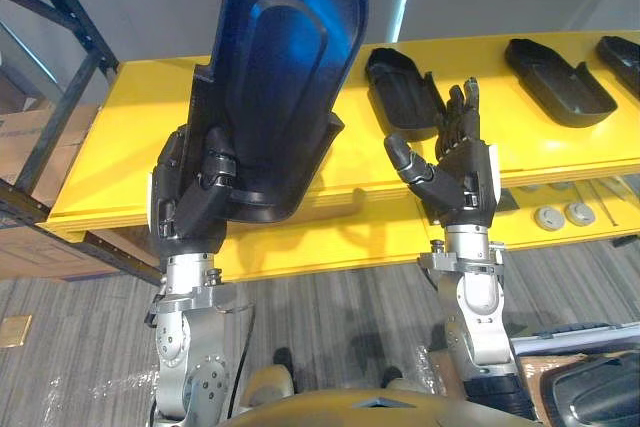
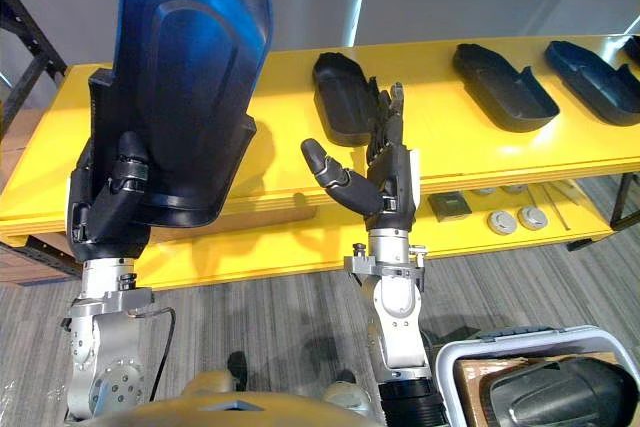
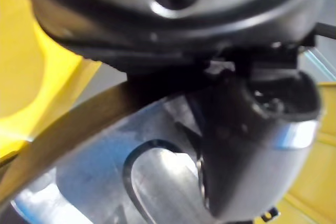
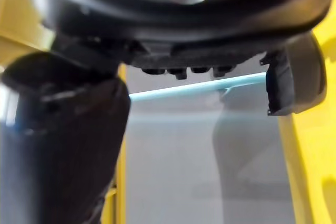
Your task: Walk over and take three plastic housings, then place them on the shelf
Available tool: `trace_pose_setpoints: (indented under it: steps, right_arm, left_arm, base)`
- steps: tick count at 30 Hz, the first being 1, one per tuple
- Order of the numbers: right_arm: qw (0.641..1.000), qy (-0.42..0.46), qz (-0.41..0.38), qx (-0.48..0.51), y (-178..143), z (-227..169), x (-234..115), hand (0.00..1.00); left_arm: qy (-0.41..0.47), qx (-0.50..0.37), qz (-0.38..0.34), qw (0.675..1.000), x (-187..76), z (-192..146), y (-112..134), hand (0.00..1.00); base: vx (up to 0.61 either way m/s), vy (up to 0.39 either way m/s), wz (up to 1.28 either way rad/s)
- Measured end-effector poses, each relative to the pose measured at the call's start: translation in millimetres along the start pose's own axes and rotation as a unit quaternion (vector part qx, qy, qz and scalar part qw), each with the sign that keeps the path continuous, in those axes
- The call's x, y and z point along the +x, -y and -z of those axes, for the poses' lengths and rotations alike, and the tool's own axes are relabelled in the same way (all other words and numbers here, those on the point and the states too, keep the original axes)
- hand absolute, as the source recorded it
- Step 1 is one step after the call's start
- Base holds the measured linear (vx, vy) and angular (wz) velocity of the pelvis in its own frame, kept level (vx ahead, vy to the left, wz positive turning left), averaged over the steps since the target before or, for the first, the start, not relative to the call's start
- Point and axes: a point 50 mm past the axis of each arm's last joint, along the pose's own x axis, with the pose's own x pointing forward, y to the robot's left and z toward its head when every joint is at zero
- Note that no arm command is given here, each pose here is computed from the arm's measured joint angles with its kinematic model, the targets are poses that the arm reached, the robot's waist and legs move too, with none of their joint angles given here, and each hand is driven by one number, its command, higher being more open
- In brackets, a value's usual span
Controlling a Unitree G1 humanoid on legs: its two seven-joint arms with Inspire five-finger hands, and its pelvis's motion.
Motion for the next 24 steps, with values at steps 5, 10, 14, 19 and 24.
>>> trace_pose_setpoints:
  steps: [5, 10, 14, 19, 24]
  right_arm:
    - [1.0, -0.007, 0.001, 0.012, -6, -6, -11, 1.0]
    - [0.998, -0.048, -0.021, 0.04, -25, 1, -22, 1.0]
    - [0.996, -0.06, -0.034, 0.053, -34, 4, -25, 1.0]
    - [0.996, -0.06, -0.04, 0.057, -37, 3, -25, 1.0]
    - [0.995, -0.06, -0.05, 0.053, -36, 4, -25, 1.0]
  left_arm:
    - [0.017, -0.044, -0.144, 0.989, 3, 2, -9, 0.0]
    - [0.037, -0.063, -0.239, 0.968, 15, 1, -10, 0.0]
    - [0.02, -0.062, -0.276, 0.959, 22, 9, -12, 0.0]
    - [-0.052, -0.035, -0.301, 0.951, 22, 33, -18, 0.0]
    - [-0.1, -0.015, -0.32, 0.942, 30, 54, -22, 0.0]
  base:
    - [-0.02, -0.031, -0.08]
    - [-0.01, -0.005, -0.06]
    - [0.0, 0.0, 0.0]
    - [0.0, 0.0, 0.0]
    - [-0.02, -0.003, -0.05]
